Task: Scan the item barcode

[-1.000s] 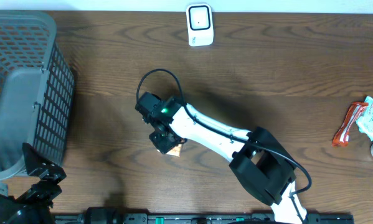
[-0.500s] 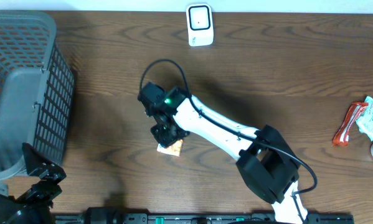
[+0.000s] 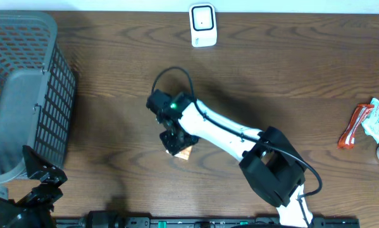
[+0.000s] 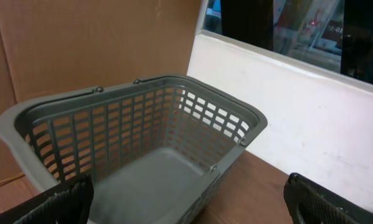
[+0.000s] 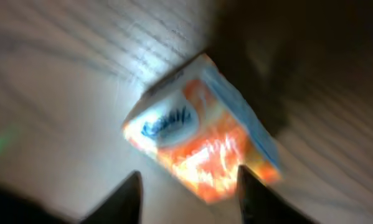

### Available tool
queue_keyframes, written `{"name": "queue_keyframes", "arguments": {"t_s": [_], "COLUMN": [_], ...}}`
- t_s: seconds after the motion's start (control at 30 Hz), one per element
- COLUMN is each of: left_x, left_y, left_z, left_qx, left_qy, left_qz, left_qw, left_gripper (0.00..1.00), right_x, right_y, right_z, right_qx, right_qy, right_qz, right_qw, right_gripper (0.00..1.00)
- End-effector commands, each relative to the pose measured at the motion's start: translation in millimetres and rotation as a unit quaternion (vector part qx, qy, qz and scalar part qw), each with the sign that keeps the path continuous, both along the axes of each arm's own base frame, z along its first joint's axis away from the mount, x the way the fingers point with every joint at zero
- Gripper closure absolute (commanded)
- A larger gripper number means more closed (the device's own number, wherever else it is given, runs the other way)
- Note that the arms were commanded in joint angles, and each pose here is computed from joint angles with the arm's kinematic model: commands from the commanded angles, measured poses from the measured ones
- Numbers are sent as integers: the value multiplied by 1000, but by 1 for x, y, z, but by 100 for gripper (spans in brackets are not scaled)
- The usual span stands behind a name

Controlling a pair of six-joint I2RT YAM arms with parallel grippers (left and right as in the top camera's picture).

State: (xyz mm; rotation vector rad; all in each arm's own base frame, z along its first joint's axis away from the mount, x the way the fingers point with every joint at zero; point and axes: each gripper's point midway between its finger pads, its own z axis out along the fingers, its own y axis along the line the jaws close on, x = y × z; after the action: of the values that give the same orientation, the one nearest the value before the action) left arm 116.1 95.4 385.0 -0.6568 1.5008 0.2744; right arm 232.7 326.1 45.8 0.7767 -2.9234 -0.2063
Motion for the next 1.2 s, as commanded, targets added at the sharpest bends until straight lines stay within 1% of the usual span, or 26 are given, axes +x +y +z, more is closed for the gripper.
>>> {"name": "queue_keyframes", "arguments": {"t_s": [0.0,0.03,0.1,0.2,0.27,0.33,0.47,0.57,0.77,1.17], "left_x": [-2,-2,-2,-2,-2,-2,-2,-2,-2,-2], "left_y": [1,1,1,1,1,1,1,1,1,1], "left_z": [-1,-1,-1,-1,-1,-1,-1,-1,-1,-1], "left_qx": [1,1,1,1,1,1,1,1,1,1], "left_qy": [-1,-1,-1,-1,-1,-1,-1,-1,-1,-1], "left_qz": [5,5,5,5,5,5,5,5,5,5], "left_qw": [1000,1000,1000,1000,1000,1000,1000,1000,1000,1000], "left_gripper": [2,2,2,2,2,2,2,2,2,2], "right_x": [25,27,29,28,28,27,22,19,8,7], "right_y": [19,21,22,21,9,-5,-13,-14,-20,-18], "right_z": [50,62,84,92,83,66,29,5,-25,-50], "right_qx": [43,47,50,43,3,-39,-62,-63,-70,-50], "right_qy": [-29,-31,-32,-25,-20,-21,-12,-5,13,5], "right_qz": [-19,-28,-53,-103,-186,-263,-320,-342,-373,-373], "right_qw": [998,998,997,993,982,964,945,938,925,927], "right_gripper": [16,1,1,1,1,1,1,1,1,1]}}
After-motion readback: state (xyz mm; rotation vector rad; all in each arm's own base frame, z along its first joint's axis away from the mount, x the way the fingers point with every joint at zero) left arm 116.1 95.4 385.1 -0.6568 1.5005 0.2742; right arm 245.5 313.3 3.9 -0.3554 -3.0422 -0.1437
